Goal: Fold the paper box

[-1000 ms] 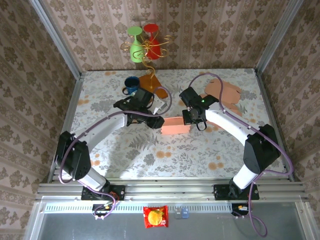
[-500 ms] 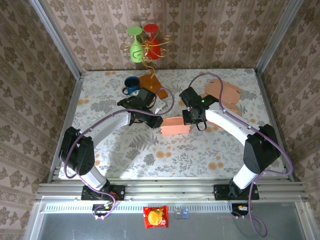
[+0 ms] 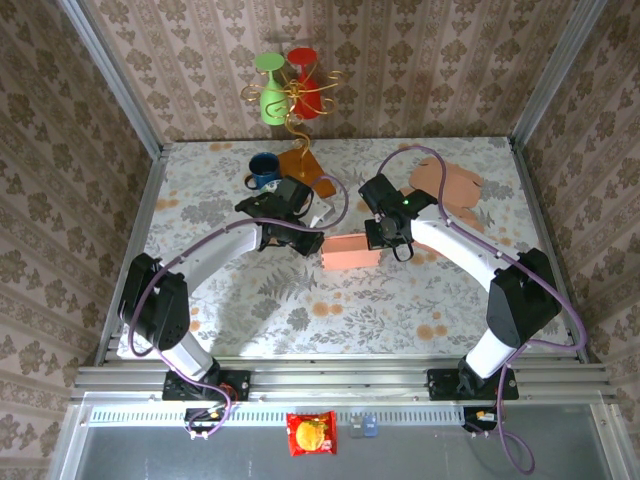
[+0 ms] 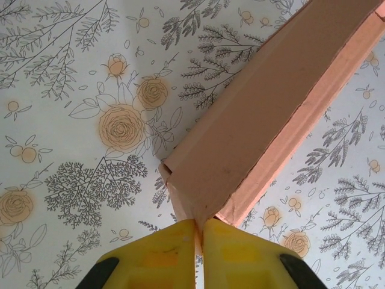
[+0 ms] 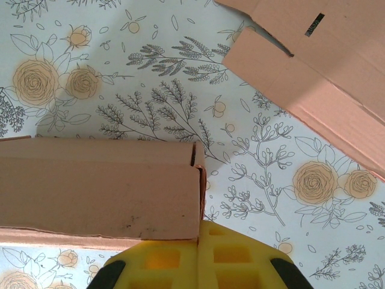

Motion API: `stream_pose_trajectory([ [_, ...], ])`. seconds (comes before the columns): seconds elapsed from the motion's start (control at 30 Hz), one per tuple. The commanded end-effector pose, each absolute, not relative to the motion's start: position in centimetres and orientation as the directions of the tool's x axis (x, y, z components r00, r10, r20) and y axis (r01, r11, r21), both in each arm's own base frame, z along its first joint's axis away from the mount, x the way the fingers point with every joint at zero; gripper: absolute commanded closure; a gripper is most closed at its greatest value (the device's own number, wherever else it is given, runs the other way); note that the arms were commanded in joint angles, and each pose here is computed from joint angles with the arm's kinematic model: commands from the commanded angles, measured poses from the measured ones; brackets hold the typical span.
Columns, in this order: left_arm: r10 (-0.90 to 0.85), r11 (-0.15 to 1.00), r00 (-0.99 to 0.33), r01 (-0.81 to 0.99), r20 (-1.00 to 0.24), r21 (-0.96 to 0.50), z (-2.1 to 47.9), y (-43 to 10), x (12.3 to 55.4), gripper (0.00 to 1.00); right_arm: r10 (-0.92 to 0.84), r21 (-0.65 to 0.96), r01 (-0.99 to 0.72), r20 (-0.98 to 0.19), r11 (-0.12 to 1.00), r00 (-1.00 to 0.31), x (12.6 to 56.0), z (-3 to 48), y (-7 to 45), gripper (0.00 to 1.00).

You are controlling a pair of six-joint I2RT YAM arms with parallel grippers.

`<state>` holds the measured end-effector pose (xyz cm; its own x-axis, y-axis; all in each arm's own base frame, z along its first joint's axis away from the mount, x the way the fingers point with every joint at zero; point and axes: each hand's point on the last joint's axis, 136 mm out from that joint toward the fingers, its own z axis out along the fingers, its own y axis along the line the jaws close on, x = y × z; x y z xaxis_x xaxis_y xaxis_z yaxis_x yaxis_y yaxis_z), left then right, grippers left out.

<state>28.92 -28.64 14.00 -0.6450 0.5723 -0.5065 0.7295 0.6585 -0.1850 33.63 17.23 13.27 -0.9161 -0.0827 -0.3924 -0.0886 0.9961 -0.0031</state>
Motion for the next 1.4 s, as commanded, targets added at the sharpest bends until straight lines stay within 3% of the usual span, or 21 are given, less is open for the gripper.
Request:
stream_pose_trajectory([
  [0.0,0.544,0.668,-0.662,0.713,-0.516,-0.212,14.3,-29.7,29.3,0.92,-0.065,-0.006,-0.068,-0.372,0.998,-0.926,33.2,13.0,17.2,1.0],
  [0.23,0.468,0.703,-0.73,0.649,-0.499,-0.29,14.8,-30.4,29.2,0.97,-0.045,0.003,-0.049,-0.374,0.999,-0.926,33.3,12.9,17.3,1.0],
  [0.53,0.296,0.788,-0.871,0.454,-0.391,-0.415,14.2,-31.0,29.2,1.0,-0.015,0.008,-0.019,-0.388,1.0,-0.922,33.4,12.8,17.6,1.0],
  [1.03,0.218,0.804,-0.952,0.299,-0.214,-0.513,14.8,-31.0,28.5,1.0,-0.02,-0.007,-0.019,-0.385,1.0,-0.923,33.5,12.5,17.5,1.0],
  [1.37,0.197,0.792,-0.967,0.254,-0.161,-0.555,15.4,-31.4,28.5,1.0,-0.03,-0.006,-0.03,-0.375,1.0,-0.926,33.3,12.4,17.6,1.0],
])
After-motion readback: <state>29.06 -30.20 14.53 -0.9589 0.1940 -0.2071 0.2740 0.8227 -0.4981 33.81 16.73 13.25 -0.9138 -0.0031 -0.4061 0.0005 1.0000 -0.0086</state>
